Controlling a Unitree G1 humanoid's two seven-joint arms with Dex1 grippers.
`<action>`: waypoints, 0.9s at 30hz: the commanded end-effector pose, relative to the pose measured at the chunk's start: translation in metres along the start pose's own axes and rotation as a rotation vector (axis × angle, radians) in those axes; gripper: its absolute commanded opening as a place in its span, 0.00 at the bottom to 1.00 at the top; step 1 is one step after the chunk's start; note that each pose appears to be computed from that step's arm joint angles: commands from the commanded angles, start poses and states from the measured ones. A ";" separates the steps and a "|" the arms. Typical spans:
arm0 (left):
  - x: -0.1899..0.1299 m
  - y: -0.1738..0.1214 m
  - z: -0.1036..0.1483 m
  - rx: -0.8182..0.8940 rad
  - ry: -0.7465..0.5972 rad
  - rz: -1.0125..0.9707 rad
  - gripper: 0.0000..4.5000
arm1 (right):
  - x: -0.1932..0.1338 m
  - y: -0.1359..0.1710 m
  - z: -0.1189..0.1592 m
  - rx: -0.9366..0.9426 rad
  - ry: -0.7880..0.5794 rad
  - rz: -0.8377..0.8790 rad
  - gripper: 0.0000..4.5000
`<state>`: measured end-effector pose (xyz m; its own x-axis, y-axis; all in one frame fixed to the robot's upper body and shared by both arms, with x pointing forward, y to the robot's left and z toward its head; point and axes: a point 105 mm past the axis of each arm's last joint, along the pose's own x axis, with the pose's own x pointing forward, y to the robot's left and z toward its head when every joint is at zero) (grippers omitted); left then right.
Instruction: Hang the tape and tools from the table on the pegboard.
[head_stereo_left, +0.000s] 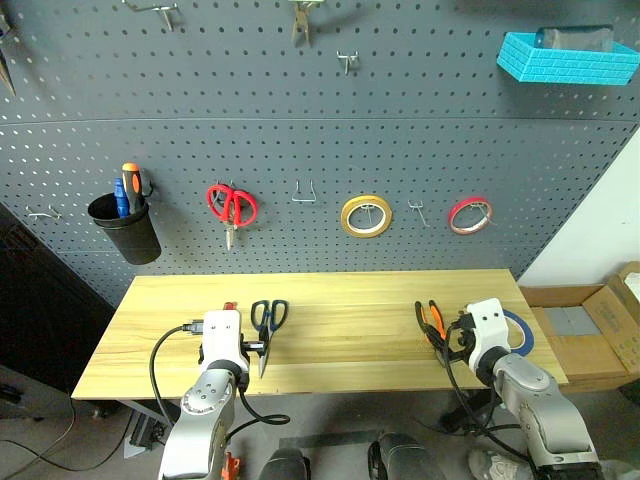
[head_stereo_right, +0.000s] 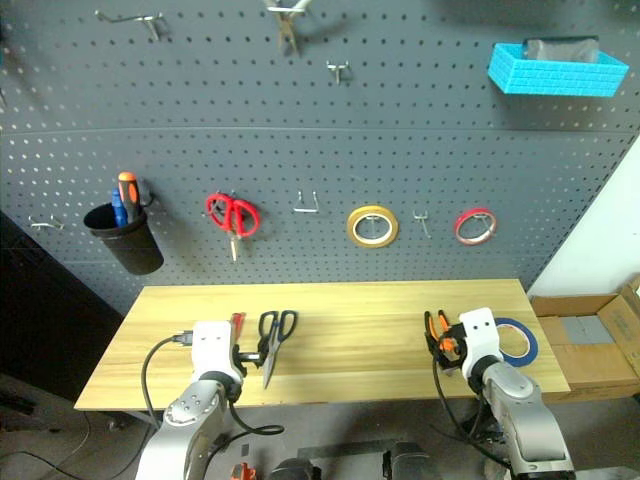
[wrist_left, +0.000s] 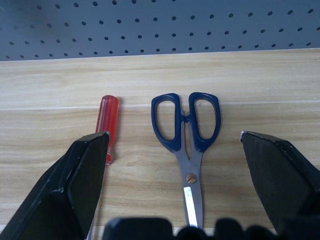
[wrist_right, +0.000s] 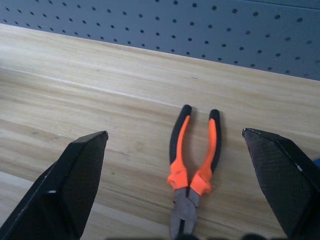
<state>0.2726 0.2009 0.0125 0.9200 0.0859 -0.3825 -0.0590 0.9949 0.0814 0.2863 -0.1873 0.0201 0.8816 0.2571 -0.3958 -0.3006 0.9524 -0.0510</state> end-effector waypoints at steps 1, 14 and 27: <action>0.000 -0.001 0.013 -0.007 -0.048 -0.011 1.00 | -0.002 -0.007 0.013 -0.014 -0.050 -0.024 1.00; 0.002 -0.001 0.014 -0.001 -0.045 -0.012 1.00 | -0.002 -0.007 0.012 -0.005 -0.050 -0.037 1.00; 0.000 0.007 0.016 0.009 -0.043 -0.002 1.00 | -0.002 -0.006 0.006 0.000 -0.037 -0.054 1.00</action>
<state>0.2758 0.2045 0.0159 0.9213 0.0757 -0.3814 -0.0486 0.9956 0.0802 0.2866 -0.1883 0.0188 0.8910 0.2267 -0.3932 -0.2681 0.9619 -0.0529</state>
